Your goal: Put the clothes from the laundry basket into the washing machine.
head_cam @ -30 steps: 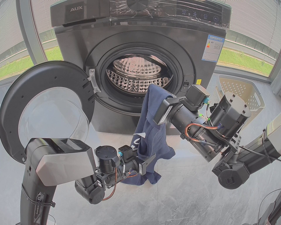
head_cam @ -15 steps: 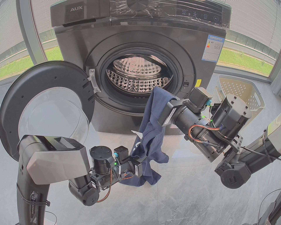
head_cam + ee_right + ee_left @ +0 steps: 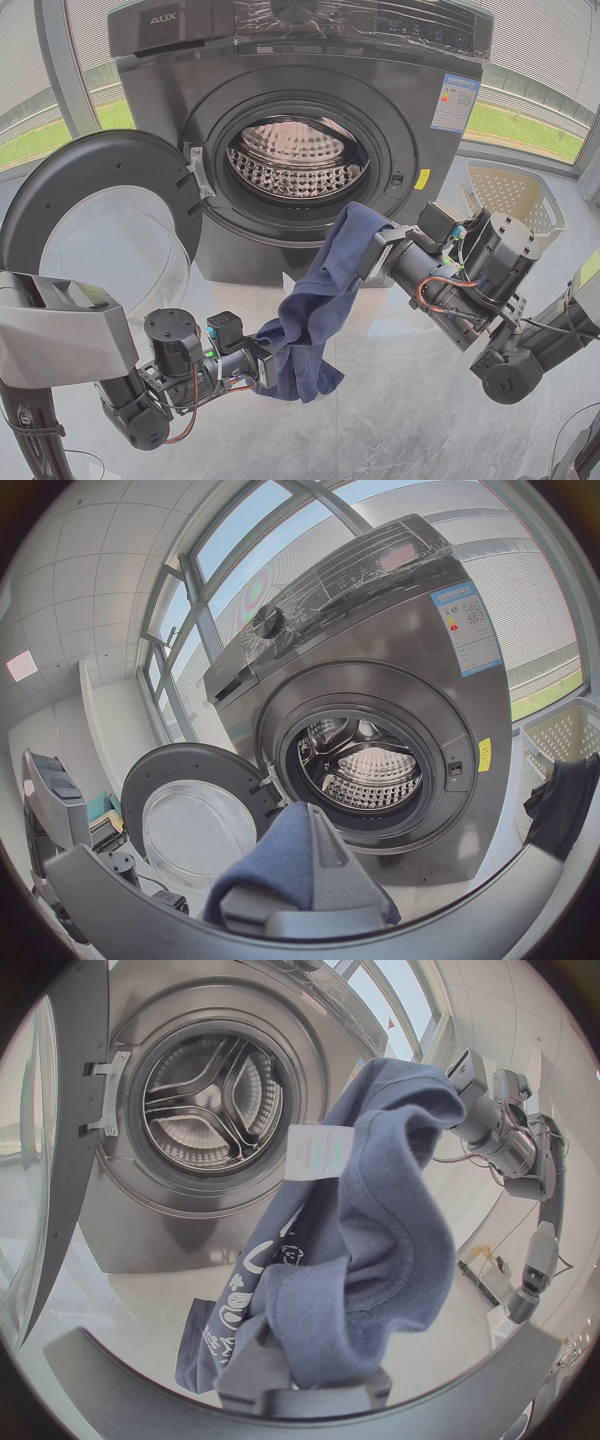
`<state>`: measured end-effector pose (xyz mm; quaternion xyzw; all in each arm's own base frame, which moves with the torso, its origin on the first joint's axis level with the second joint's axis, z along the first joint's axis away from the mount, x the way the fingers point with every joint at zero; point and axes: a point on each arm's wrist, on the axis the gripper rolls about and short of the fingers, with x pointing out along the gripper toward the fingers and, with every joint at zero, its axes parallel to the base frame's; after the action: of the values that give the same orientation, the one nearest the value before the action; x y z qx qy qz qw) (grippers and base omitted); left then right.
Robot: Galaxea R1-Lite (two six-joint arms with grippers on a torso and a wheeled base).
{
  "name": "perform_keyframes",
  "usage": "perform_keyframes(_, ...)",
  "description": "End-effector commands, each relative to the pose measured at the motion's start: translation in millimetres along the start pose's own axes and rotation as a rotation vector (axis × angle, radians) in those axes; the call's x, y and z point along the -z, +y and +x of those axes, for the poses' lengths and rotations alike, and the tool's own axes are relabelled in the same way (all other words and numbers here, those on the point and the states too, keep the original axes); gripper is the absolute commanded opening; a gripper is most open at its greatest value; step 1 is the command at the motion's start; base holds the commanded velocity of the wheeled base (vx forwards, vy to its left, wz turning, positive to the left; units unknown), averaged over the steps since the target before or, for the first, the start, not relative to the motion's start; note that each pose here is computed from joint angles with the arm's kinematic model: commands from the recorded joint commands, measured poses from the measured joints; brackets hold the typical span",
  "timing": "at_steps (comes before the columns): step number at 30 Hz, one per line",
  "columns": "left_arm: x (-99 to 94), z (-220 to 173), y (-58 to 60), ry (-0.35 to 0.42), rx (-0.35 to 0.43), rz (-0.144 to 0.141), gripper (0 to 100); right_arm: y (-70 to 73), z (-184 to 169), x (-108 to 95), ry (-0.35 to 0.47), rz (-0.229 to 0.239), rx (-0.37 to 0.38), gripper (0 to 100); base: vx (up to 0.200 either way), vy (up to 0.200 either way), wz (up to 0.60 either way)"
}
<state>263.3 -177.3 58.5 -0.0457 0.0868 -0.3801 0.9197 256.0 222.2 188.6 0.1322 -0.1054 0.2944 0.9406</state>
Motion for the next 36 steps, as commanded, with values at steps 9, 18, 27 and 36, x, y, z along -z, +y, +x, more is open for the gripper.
perform_keyframes(9, 14.5, 15.0, 15.6, 0.021, -0.02, -0.011, 100, 4.2, -1.1, -0.4, 0.0, 0.004, -0.012, 0, 0.0, 0.0, 0.0)
perform_keyframes(18, 34.9, 34.2, 21.8, 0.05, -0.02, -0.018, 100, 8.0, -0.9, -0.8, -0.003, 0.006, -0.023, 0, 0.0, 0.0, 0.0)
perform_keyframes(27, 40.4, 35.2, 13.8, 0.07, 0.003, -0.016, 100, 8.3, 0.9, -0.9, -0.007, 0.008, -0.023, 0, 0.0, 0.0, 0.0)
perform_keyframes(36, 44.3, 40.4, 5.5, 0.075, 0.03, -0.012, 100, 8.1, 0.8, -0.1, -0.005, 0.008, -0.021, 0, 0.0, 0.0, 0.0)
